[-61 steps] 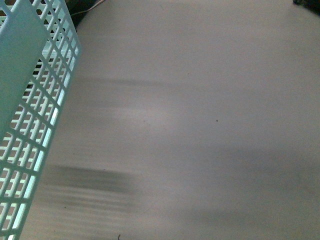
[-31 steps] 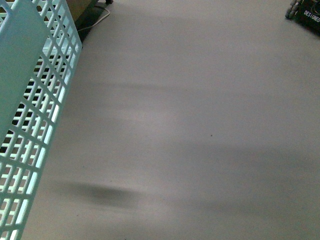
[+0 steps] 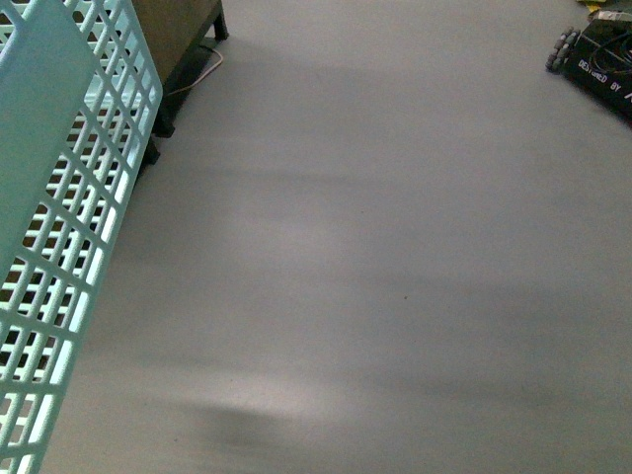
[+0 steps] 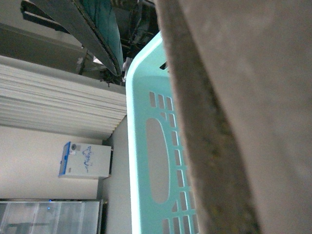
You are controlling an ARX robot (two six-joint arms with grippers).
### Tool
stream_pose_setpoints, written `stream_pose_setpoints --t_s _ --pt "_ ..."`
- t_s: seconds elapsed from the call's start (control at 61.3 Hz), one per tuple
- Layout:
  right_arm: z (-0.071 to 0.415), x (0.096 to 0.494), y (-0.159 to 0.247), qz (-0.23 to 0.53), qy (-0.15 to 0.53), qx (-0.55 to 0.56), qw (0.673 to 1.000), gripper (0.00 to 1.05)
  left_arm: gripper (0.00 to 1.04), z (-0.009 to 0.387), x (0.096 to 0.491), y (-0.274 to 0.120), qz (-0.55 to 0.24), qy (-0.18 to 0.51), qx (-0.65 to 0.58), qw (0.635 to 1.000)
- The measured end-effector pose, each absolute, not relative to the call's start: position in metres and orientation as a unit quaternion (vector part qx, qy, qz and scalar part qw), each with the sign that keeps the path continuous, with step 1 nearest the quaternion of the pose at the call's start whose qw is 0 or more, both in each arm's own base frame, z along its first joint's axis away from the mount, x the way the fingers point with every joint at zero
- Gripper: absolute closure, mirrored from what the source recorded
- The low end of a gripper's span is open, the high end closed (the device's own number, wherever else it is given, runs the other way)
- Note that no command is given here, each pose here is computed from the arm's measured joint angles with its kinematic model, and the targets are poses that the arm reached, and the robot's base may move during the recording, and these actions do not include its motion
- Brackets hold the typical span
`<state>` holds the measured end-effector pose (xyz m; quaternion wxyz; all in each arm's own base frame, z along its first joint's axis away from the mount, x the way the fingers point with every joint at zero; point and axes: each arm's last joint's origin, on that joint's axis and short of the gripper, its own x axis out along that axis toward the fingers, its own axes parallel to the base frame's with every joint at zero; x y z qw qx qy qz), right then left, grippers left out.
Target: Pick mango and avocado into basket
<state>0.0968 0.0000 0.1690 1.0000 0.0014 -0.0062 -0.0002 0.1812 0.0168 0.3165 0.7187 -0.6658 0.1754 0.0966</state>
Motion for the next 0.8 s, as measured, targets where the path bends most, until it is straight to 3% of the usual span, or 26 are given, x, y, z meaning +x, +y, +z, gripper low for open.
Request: stream_pose_setpoints --t_s 0.799 --pt "0.169 0.0968 0.0 0.0 -0.006 0.001 1.0 0.09 0.75 0.3165 0.1812 0.0168 0.097 0.175 -0.666 0.719"
